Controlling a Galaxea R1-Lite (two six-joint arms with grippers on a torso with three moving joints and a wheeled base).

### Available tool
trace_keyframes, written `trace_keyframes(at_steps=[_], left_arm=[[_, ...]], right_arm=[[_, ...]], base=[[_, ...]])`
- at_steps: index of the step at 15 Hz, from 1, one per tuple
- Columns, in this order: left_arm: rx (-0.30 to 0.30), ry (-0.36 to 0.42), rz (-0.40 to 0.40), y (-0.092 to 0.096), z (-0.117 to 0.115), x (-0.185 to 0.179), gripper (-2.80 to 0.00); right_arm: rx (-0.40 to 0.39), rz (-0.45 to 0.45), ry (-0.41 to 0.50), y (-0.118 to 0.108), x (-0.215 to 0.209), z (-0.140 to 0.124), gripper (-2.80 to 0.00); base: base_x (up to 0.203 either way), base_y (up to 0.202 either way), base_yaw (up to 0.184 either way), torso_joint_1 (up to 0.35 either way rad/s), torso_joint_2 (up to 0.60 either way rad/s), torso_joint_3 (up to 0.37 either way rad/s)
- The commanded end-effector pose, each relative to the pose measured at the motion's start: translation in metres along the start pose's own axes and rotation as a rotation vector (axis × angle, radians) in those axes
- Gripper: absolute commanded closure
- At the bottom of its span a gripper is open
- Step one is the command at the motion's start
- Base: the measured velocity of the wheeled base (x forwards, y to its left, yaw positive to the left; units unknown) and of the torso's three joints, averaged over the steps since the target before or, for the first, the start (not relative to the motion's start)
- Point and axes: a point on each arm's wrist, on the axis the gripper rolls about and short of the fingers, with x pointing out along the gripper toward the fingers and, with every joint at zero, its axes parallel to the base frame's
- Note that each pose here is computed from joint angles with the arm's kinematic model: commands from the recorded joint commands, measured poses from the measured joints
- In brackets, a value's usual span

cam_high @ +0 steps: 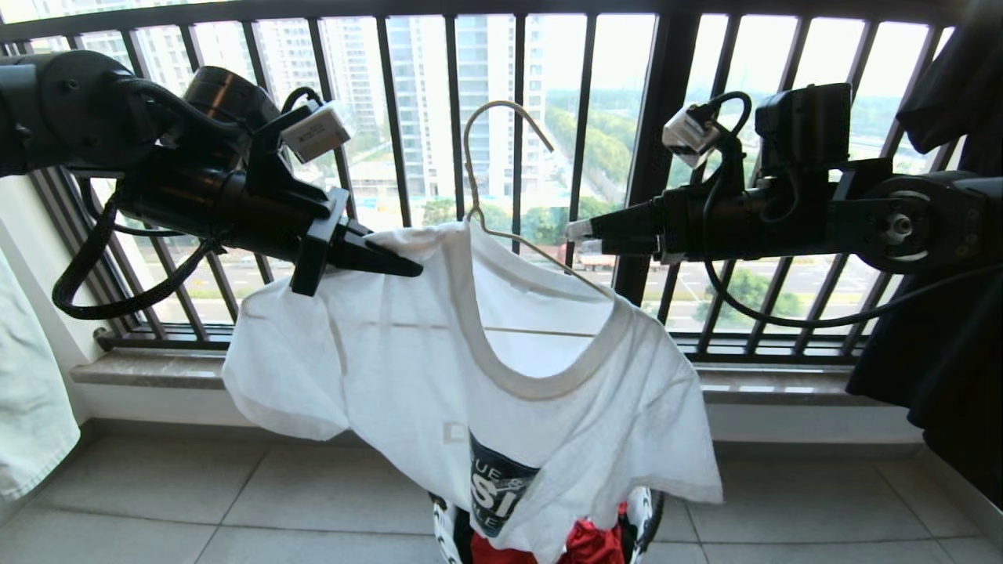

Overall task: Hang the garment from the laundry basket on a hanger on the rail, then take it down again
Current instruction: Hang the clothes rack on the clothesline

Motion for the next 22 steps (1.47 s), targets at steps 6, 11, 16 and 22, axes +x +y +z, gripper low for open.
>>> trace_keyframes(at_steps=[6,11,16,22], left_arm=[[-0.093,-0.009,0.040,0.001,-0.002,-0.016,0.00],[-0.126,-0.030,0.078,-0.009,0.010,-0.032,0.00],[-0.177,-0.061,0.114,-0.051,0.034,-0.060,0.00],[-0.286,-0.071,0.219,-0.084,0.010,-0.086,0.00]], right_arm=[[-0.004,-0.069,-0.072,-0.009,-0.031,0.019,0.00],[-0.014,-0.155,-0.123,0.003,-0.035,0.028,0.00],[-0.032,-0.327,-0.200,0.036,-0.047,0.026,0.00],[-0.030,-0.509,-0.250,0.087,-0.082,-0.009,0.00]], base=[[0.000,0.000,0.000,0.000,0.00,0.000],[0.000,0.000,0.000,0.000,0.00,0.000],[0.000,0.000,0.000,0.000,0.00,0.000],[0.000,0.000,0.000,0.000,0.00,0.000]])
